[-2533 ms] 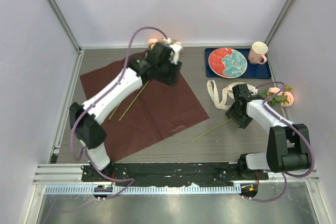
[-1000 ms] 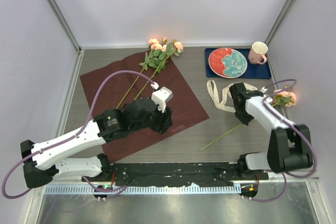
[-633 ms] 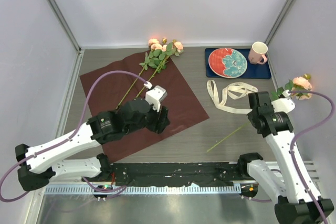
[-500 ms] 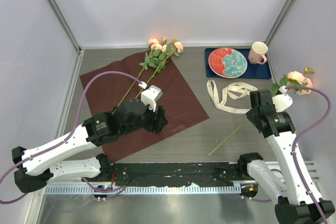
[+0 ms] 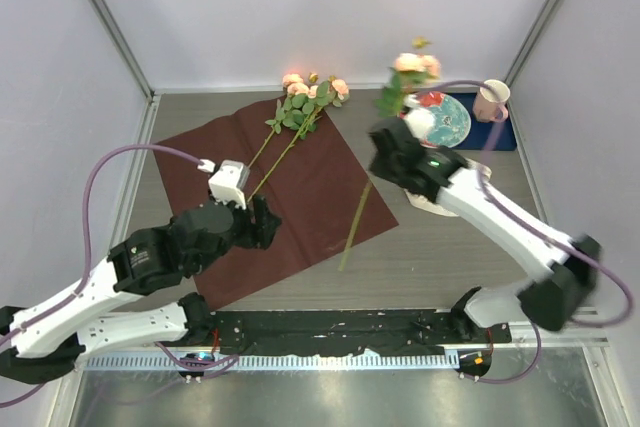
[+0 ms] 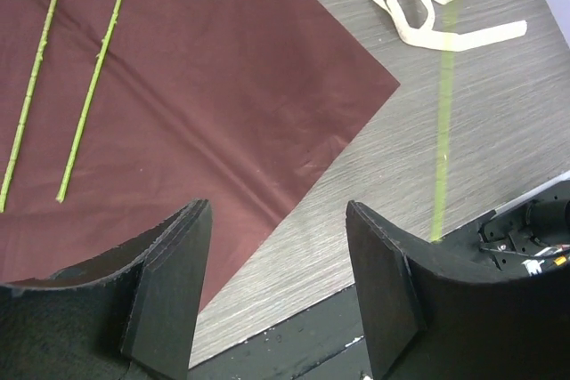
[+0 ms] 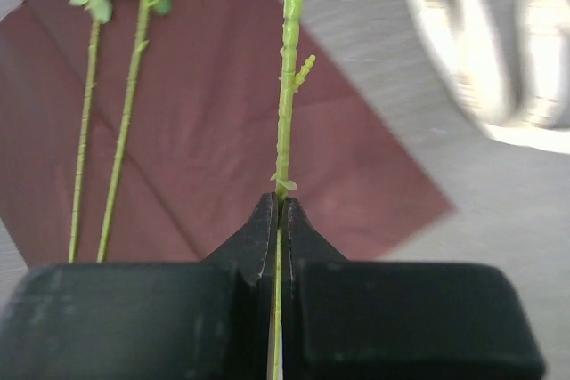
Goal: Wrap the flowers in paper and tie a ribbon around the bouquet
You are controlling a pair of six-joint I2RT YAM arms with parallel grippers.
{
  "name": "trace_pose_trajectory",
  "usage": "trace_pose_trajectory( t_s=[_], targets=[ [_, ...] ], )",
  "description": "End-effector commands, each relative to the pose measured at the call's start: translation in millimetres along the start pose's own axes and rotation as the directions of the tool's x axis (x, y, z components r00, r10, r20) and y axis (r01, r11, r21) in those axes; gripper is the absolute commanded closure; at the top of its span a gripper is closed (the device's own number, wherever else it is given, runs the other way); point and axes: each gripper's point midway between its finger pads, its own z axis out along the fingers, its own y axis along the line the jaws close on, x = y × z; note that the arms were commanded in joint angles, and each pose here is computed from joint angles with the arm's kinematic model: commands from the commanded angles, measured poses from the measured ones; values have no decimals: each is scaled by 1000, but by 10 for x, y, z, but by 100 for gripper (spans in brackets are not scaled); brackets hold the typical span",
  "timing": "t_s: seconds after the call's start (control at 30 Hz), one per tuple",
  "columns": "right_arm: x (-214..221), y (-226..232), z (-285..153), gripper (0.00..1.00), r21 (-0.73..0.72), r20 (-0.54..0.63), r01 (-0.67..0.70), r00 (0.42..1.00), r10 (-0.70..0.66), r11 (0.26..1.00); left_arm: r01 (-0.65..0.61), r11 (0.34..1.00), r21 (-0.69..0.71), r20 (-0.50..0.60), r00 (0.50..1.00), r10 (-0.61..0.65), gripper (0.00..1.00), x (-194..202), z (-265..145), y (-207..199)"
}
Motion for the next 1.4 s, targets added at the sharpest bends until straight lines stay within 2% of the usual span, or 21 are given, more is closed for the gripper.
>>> trace_pose_trajectory(
  t_s=[0.0,0.07,0.13,0.17,0.2,0.23,0.27,0.3,0.37,0.5,0.57,0.77,0.8,0.83,0.87,0.93,0.97,1.0,1.1,1.27,1.37],
  targets=[
    [-81,1196,357,100,-211,55,-53,996,66,976,27,997,-69,-25,999,-29,33,44,35,73],
    [127,1408,736,100,-199,19,-39,999,43,979,27,994,-106,-30,999,-30,32,17,74,106],
    [74,1697,898,100,-237,29,-52,998,61,970,15,989,-147,-68,997,-25,28,63,185,134],
    [279,1739,1176,100,-205,2,-26,1000,26,978,40,981,-189,-70,996,-54,28,18,252,245],
    [190,1933,1194,100,-242,12,-38,999,42,970,40,985,-170,-151,986,-67,28,139,375,216],
    [221,2026,1268,100,-259,1,-39,999,40,965,67,983,-171,-173,980,-97,30,134,464,267],
    [164,2178,1319,100,-286,11,-42,999,47,957,135,959,-249,-176,967,-182,32,108,587,569],
    [320,2178,1547,100,-260,-4,-26,1000,26,965,195,964,-181,-253,938,-237,38,200,687,500],
    [362,2199,1751,100,-241,-6,-35,999,35,970,281,934,-219,-206,923,-326,41,41,852,797],
    [511,2239,2088,100,-214,-13,-70,998,69,974,327,881,-343,-143,909,-392,41,-187,1065,1316],
    [643,2173,2256,100,-176,-20,-81,997,79,981,378,842,-385,-130,881,-454,41,-247,1215,1613],
    [758,2176,2458,100,-159,-11,-117,993,117,980,476,758,-447,-135,802,-583,48,-173,1567,2323],
    [749,2168,2465,100,-151,-1,-115,993,117,982,456,766,-454,-156,805,-572,51,-138,1631,2375],
    [738,2164,2460,100,-147,6,-115,993,117,982,461,736,-496,-140,794,-592,52,-115,1609,2579],
    [727,2164,2443,100,-145,14,-112,993,115,983,450,737,-505,-135,802,-582,53,-185,1650,2639],
    [689,2137,2430,100,-131,45,-113,992,119,985,405,736,-542,-209,784,-585,55,29,1802,2781],
    [679,2140,2426,100,-134,48,-115,991,122,984,393,742,-544,-224,784,-579,56,-15,1860,2822],
    [678,2146,2425,100,-138,49,-117,991,124,983,376,734,-565,-271,756,-596,60,149,1949,2880],
    [723,2230,2405,100,-169,27,-123,991,129,978,350,743,-571,-343,721,-603,67,316,2054,2929],
    [915,2357,2297,100,-211,-60,-163,986,153,964,258,743,-618,-390,719,-575,73,512,2032,3022],
    [1022,2487,2234,100,-240,-59,-172,985,163,956,214,725,-655,-427,687,-588,81,722,1954,3036]
  ],
)
